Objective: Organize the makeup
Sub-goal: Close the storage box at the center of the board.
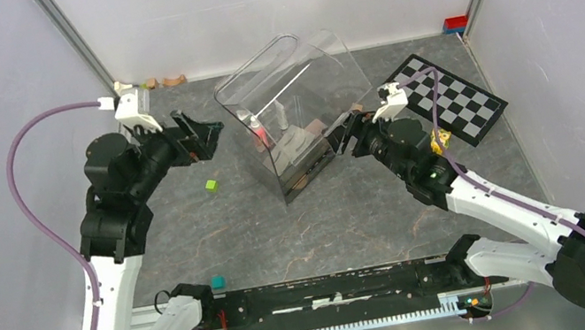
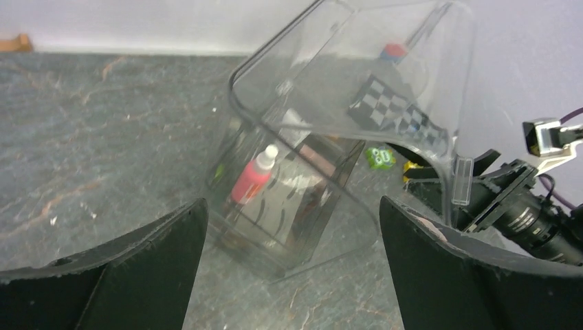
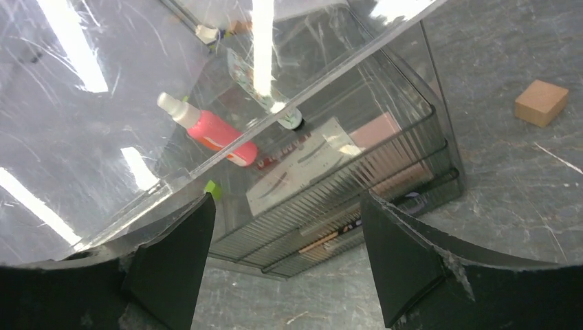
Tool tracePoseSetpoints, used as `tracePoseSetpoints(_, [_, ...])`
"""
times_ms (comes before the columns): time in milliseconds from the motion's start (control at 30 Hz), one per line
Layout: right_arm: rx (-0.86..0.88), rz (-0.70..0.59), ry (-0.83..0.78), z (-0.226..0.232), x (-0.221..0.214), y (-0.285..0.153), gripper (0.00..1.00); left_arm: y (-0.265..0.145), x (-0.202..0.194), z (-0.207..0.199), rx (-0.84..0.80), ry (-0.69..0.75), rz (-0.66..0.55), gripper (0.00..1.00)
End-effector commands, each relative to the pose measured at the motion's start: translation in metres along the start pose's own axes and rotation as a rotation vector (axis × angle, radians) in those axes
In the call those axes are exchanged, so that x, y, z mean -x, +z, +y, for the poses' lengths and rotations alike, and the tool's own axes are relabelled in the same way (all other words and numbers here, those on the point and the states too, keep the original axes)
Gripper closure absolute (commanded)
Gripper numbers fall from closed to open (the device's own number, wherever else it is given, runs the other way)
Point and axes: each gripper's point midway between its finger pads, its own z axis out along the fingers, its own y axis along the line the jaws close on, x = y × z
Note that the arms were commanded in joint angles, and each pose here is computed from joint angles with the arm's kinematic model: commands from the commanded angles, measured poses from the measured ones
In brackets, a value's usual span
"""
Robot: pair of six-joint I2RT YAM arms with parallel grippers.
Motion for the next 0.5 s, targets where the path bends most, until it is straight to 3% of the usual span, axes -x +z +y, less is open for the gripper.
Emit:
tracePoseSetpoints(0, [0.006,-0.06,0.004,-0.004,0.007,-0.001,0.16,-0.013,-0.018,0.015,0.058,0.031,-0.007,0.0])
tracePoseSetpoints(467, [-0.051,0.006,-0.026,-0.029,-0.025,0.008,0.15,-0.026,-0.066,0.043,0.146,0.053,0.059,0.0])
